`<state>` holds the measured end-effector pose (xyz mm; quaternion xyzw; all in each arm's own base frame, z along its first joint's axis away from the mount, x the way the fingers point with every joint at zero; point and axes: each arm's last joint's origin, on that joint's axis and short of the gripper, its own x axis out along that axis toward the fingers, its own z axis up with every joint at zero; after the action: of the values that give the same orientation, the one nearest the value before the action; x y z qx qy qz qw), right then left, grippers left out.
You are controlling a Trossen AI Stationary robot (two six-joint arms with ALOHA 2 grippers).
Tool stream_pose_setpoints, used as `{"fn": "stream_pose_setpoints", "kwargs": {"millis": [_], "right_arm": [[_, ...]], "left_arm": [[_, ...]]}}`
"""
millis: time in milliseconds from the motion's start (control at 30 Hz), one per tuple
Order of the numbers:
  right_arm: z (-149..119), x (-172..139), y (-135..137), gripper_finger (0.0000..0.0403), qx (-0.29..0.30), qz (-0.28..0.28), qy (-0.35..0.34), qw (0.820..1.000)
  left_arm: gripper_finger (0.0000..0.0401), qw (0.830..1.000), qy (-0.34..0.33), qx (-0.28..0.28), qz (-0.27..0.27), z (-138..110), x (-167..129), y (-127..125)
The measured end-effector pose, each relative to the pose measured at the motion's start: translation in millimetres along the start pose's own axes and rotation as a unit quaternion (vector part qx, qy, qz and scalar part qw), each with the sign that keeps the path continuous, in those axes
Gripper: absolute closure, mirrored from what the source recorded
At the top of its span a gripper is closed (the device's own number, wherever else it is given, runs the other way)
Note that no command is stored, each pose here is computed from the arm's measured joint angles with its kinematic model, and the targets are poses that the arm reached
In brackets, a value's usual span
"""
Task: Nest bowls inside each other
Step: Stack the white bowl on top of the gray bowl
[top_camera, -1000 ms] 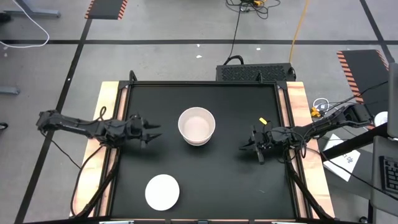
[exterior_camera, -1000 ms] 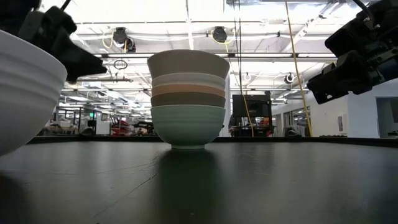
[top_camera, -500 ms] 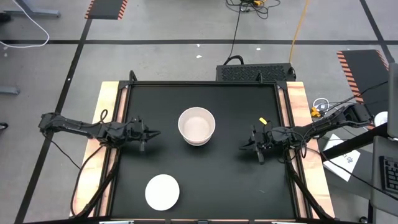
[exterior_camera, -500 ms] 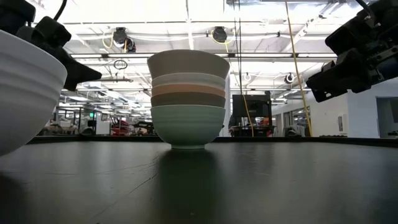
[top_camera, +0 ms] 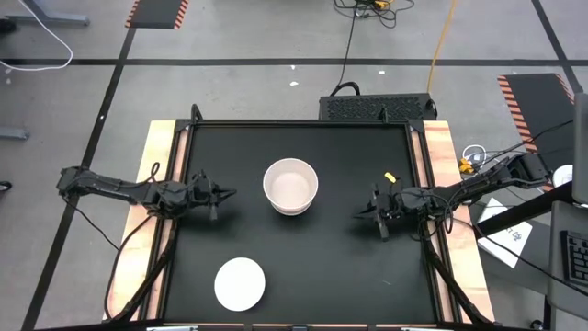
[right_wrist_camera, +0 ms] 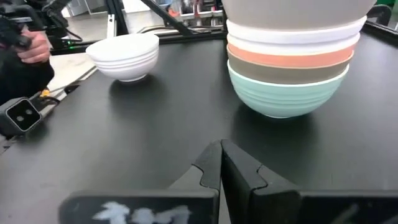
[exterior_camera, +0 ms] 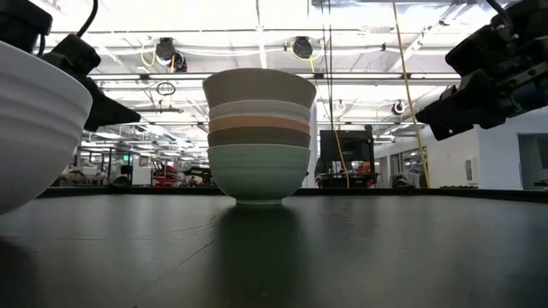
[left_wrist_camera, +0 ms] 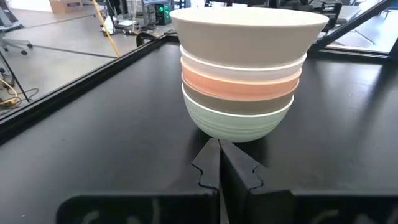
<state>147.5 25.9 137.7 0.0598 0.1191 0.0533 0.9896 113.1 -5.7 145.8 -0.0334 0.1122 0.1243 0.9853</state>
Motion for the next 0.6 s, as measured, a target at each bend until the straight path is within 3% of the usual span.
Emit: {"fn": "stream_pose_setpoints", "kwargs": {"millis": [400, 600], "right_arm": [[-3.5, 2.3, -0.4, 0.0403, 0.009, -0.002, 0.013, 1.000], [-1.8, 6.1, 0.1, 0.0403, 0.005, 0.001, -0.005, 1.000]], "left_arm": [[0.0376, 0.998, 0.060, 0.033, 0.003, -10.9, 6.7, -1.5], [0.0375, 0.996, 0.082, 0.023, 0.025, -15.7, 9.7, -1.1]]}}
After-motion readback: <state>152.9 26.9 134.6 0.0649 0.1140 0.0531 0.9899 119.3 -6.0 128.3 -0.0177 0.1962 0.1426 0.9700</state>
